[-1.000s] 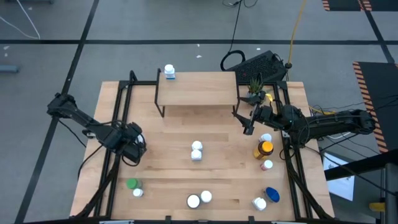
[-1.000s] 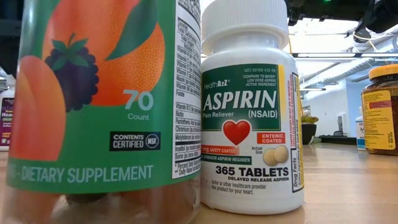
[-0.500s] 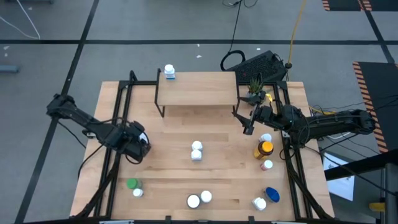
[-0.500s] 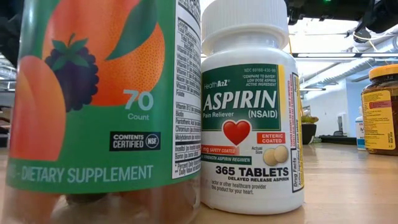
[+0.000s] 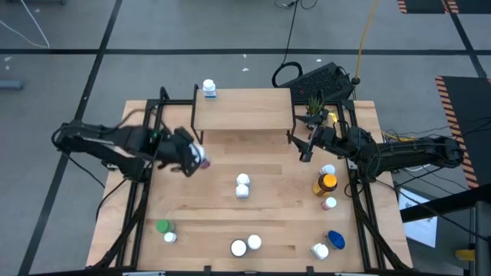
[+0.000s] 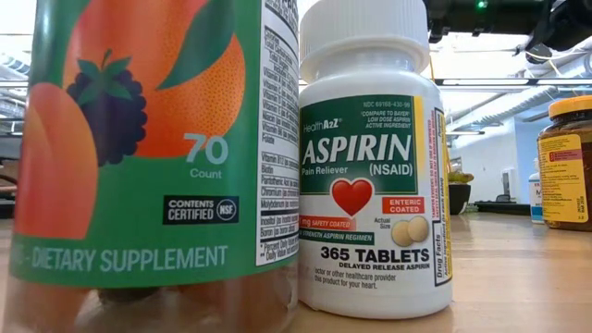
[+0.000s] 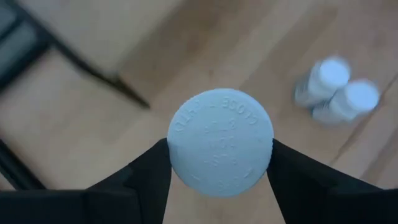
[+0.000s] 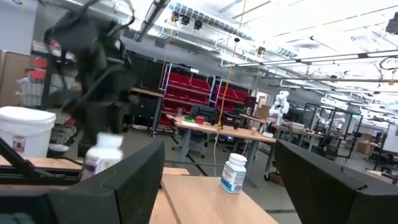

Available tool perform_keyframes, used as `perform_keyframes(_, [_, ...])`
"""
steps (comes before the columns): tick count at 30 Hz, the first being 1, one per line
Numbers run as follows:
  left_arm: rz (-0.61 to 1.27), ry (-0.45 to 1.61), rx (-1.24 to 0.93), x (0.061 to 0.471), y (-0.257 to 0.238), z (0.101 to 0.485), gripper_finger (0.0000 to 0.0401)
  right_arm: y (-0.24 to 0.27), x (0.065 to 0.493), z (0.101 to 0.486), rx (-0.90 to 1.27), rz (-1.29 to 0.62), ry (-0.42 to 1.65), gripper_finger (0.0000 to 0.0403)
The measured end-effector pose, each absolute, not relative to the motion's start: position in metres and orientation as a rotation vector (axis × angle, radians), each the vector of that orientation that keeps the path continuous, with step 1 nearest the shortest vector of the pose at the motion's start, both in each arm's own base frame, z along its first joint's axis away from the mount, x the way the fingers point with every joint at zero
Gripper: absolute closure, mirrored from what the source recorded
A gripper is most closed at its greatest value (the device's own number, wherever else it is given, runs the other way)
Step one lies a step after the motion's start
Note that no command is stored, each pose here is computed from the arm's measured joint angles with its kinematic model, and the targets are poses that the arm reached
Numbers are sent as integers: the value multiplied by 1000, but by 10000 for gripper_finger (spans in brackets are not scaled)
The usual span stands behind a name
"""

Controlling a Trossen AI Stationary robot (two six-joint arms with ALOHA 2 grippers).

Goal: Pick and place medicine bottles onto shelf by color
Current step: Put the white and purple pill bottle on the shelf

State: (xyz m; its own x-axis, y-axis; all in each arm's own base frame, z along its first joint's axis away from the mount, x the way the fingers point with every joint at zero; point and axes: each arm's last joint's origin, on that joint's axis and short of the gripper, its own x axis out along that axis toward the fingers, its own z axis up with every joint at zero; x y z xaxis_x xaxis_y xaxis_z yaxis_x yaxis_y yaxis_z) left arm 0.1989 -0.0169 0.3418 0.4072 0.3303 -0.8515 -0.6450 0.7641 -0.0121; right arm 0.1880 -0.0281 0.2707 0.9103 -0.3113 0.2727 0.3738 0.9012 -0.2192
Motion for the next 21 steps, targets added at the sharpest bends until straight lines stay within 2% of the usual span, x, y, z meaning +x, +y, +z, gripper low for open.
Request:
perform_keyframes(5, [640, 930, -264, 219, 17, 380, 165, -28, 188, 270, -273, -354, -227, 103])
perform_keyframes(10, [709, 938, -187, 238, 68, 399, 167, -28, 188, 270, -269, -331, -230, 103])
perform_keyframes(17, [712, 1042, -244, 254, 143, 385, 158, -28, 189, 269, -286, -332, -222, 103])
perform_keyframes(21, [699, 1058, -247, 257, 167, 379, 157, -28, 189, 269, -292, -333, -222, 103])
